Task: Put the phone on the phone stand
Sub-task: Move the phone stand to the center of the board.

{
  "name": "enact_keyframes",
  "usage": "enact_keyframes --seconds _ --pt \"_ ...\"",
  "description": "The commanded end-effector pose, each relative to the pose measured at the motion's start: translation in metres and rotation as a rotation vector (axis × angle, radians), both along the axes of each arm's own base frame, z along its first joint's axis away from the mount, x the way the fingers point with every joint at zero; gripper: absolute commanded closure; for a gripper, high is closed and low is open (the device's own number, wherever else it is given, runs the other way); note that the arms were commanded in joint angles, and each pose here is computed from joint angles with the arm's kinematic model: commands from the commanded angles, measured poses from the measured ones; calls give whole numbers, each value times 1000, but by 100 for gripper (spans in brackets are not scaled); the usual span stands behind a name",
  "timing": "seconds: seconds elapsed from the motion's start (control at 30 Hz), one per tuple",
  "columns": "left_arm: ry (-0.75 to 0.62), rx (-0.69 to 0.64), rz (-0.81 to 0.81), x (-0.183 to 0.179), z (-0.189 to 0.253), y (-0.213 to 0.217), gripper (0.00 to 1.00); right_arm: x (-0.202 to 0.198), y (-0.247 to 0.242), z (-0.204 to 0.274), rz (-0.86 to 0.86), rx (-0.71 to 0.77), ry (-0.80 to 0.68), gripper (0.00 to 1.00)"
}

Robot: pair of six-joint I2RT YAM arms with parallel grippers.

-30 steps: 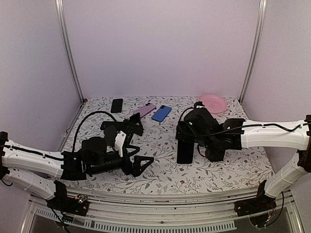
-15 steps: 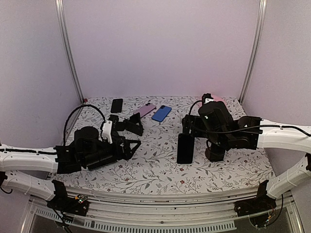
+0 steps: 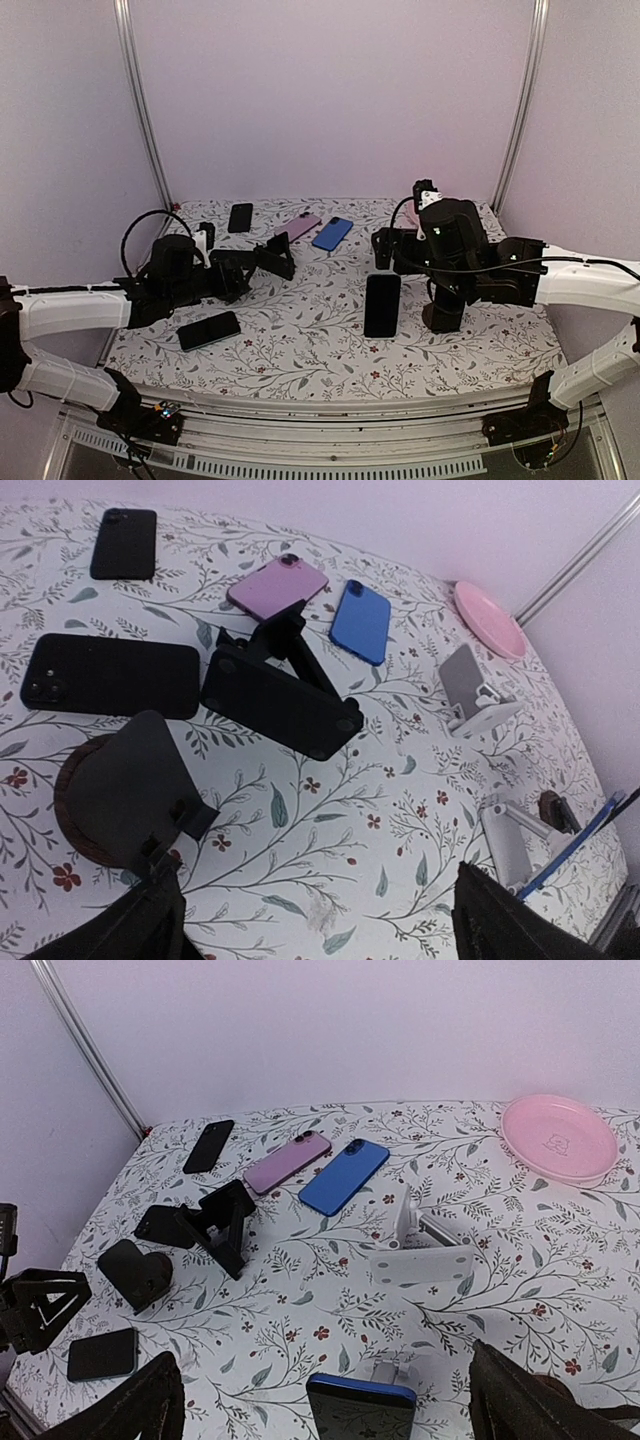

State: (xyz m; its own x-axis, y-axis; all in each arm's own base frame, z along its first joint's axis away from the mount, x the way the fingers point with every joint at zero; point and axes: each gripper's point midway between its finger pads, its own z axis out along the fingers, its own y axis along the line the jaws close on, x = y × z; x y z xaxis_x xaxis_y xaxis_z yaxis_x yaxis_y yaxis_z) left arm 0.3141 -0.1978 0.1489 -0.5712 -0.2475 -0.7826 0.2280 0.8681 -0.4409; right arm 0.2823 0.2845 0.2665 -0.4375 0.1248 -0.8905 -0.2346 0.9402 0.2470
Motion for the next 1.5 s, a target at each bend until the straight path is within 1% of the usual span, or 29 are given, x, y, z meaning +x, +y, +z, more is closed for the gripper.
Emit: enact_keyframes --seconds 0.0,0.13,0.23,0.33,0.43,0.57,0.63,0.9,1.03,1.3,1.47 --pt "30 28 40 17 0 9 8 5 3 3 19 -12 -26 1" --pt "59 54 178 28 -8 40 9 6 5 -2 34 -26 -23 1" --pt "87 78 278 32 -15 56 7 6 6 -4 39 -32 -24 1" --pt "95 104 355 35 -15 63 4 6 8 -6 47 -22 -29 1" --pt "113 140 453 39 -16 68 3 6 10 -7 58 -17 -32 1" --pt "176 208 635 45 -23 76 3 7 11 -7 69 -28 -40 1" --pt "227 230 692 49 -33 74 3 7 11 -5 77 -30 -43 1" --pt "318 295 807 69 -62 63 3 0 7 -10 97 -13 -28 1" --pt "318 320 813 79 -70 58 3 -4 3 -12 92 14 -17 1" --pt "335 349 835 86 -82 59 3 -5 3 -14 98 15 -8 1" --pt "343 371 874 87 -87 68 4 -5 5 -15 103 11 -6 1"
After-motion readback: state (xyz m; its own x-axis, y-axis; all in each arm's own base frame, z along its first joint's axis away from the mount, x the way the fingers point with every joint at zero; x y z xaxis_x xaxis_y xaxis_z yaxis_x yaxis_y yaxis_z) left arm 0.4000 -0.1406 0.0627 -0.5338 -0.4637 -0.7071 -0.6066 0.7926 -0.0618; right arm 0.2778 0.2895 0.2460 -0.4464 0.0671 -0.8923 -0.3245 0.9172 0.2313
